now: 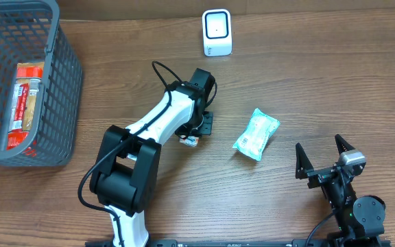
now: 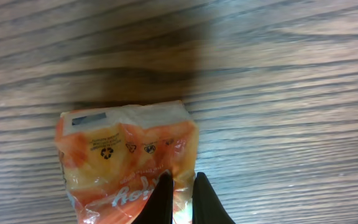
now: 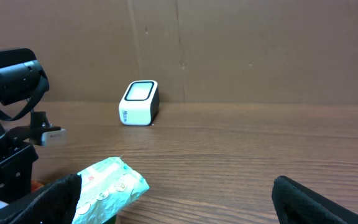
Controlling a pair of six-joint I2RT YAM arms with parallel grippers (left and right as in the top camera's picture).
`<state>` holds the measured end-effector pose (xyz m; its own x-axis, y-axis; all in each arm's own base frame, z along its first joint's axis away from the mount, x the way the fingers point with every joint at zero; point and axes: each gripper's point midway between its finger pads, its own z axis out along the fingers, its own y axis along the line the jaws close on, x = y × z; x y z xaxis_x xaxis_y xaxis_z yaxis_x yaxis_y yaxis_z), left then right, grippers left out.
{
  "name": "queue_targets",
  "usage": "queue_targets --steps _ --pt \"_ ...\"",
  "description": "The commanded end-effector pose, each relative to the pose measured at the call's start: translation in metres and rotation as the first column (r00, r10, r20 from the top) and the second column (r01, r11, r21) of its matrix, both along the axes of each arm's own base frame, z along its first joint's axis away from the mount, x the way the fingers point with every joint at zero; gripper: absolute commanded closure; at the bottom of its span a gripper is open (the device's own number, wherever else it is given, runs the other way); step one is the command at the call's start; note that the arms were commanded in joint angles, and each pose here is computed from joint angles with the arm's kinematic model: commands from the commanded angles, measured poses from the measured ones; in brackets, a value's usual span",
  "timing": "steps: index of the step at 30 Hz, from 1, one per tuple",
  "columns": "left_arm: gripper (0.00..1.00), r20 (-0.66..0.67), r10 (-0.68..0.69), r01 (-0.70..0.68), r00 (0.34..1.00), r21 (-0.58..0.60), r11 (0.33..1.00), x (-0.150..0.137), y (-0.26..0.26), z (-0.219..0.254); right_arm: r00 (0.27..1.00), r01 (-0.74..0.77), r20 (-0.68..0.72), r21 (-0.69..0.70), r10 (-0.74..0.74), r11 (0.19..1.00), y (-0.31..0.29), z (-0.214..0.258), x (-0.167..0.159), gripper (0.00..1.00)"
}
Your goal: Scan the item barcode
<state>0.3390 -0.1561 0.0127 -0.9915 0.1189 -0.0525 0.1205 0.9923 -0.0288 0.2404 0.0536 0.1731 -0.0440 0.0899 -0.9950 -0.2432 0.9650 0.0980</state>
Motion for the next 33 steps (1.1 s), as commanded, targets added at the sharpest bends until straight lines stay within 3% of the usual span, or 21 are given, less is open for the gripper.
queue_targets --steps 1,8,14,24,33 --pt "0.96 0.007 -0.011 0.011 1.0 0.002 1.0 -0.008 -0.015 -0.002 1.0 0.008 0.003 -0.004 -0.008 1.0 -0.002 -0.002 0.0 0.0" --pt "0.96 0.101 -0.022 0.006 0.995 0.157 0.988 -0.008 -0.016 0.001 1.0 0.008 0.003 -0.004 -0.008 1.0 -0.002 -0.002 0.0 0.0" --pt "0.96 0.144 -0.05 0.017 0.988 0.221 0.975 -0.007 -0.018 0.004 1.0 0.008 0.003 -0.004 -0.008 1.0 -0.002 -0.002 0.0 0.0" --pt "0.96 0.14 -0.032 -0.023 0.99 0.375 0.927 0.002 0.034 0.014 1.0 0.008 0.003 -0.004 -0.008 1.0 -0.002 -0.002 0.0 0.0" --pt "0.9 0.15 -0.018 -0.027 0.989 0.296 0.955 0.015 0.015 0.039 1.0 0.008 0.003 -0.005 -0.008 1.0 -0.001 -0.002 0.0 0.0"
